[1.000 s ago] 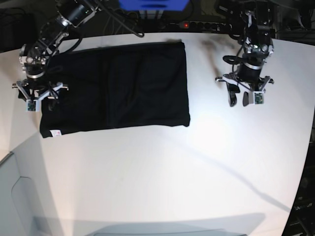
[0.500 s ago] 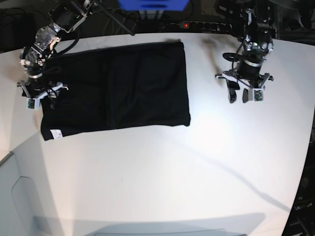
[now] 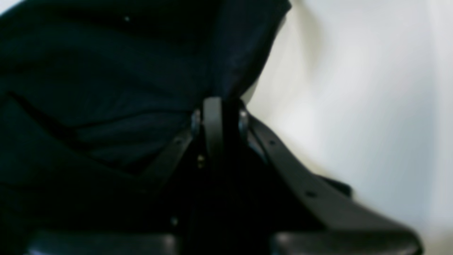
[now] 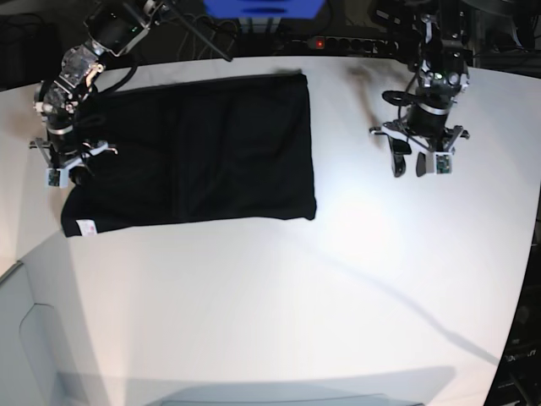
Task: Fold the T-shirt properly
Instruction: 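Grasp the shirt's end with the right gripper and tug it, then fold the shirt end toward the left gripper with the right gripper, then open the right gripper and lift it off the folded bundle, then lower the left gripper onto the bundle and grasp the shirt edge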
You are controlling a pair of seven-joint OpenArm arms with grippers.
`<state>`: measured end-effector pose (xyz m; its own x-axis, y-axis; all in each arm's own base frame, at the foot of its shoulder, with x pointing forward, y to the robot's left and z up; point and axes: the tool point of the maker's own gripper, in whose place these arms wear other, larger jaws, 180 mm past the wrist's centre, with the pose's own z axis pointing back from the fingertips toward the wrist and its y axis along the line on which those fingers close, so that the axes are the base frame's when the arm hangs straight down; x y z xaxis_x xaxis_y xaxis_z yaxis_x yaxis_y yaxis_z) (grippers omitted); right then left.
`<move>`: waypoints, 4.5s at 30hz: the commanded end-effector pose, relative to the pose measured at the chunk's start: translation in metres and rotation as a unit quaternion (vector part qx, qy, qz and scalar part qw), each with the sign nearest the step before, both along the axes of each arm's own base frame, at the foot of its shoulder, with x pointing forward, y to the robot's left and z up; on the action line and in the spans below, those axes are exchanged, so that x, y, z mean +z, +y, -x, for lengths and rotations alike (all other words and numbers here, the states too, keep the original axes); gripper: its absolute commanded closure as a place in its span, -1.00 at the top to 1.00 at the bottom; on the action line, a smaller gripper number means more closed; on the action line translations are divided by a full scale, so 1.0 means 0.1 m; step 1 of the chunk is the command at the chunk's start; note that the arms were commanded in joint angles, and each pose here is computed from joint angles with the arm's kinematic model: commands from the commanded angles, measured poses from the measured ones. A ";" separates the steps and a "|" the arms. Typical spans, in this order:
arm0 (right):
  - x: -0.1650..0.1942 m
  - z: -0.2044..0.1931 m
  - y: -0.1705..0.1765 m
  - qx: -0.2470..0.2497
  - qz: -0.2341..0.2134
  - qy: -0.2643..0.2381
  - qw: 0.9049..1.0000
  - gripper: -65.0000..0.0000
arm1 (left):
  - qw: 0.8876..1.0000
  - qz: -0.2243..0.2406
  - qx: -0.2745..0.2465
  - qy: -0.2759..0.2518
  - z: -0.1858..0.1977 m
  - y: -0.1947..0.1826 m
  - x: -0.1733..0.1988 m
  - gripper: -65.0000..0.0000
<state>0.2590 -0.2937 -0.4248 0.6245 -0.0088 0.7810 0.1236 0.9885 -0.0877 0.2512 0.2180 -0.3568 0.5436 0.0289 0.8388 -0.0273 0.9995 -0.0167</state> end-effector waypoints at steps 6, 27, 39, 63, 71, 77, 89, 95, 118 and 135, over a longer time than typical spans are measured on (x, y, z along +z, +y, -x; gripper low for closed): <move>0.42 0.04 0.04 -0.002 0.053 -0.023 0.998 -1.00 | 1.000 0.017 0.004 -0.016 -0.03 -0.09 0.04 -0.23; 1.14 0.01 1.36 0.198 0.099 -0.094 0.971 -1.00 | 0.995 0.083 -0.035 0.045 -0.05 -0.77 -0.52 -0.24; 1.34 -0.07 2.65 0.350 0.027 -0.150 0.924 -1.00 | 0.995 0.084 -0.037 0.047 -0.04 -0.77 -0.52 -0.24; 1.43 0.35 4.19 0.575 -0.024 -0.180 0.798 -1.00 | 0.994 0.080 -0.042 0.059 0.06 -0.80 -0.57 -0.24; 1.02 0.32 4.29 0.616 -0.006 -0.133 0.776 -1.00 | 0.996 0.072 -0.019 0.056 0.07 -0.60 -0.56 -0.24; 0.94 0.30 4.28 0.619 -0.002 -0.124 0.775 -1.00 | 0.997 0.064 0.003 0.051 0.06 -0.40 -0.53 -0.24; 1.41 0.27 4.23 0.601 0.002 -0.185 0.777 0.25 | 0.997 0.060 0.014 0.050 0.07 -0.31 -0.53 -0.24; 1.77 0.08 3.86 0.545 0.025 -0.230 0.806 0.25 | 0.997 0.051 0.040 0.045 0.13 -0.10 -0.48 -0.23; 1.43 -0.32 2.47 0.381 0.088 -0.166 0.905 0.25 | 0.984 0.118 -0.126 -0.045 0.18 -1.43 0.39 0.77; 1.41 -0.32 2.42 0.376 0.091 -0.161 0.908 0.25 | 0.973 0.141 -0.174 -0.053 0.09 -1.84 0.45 0.83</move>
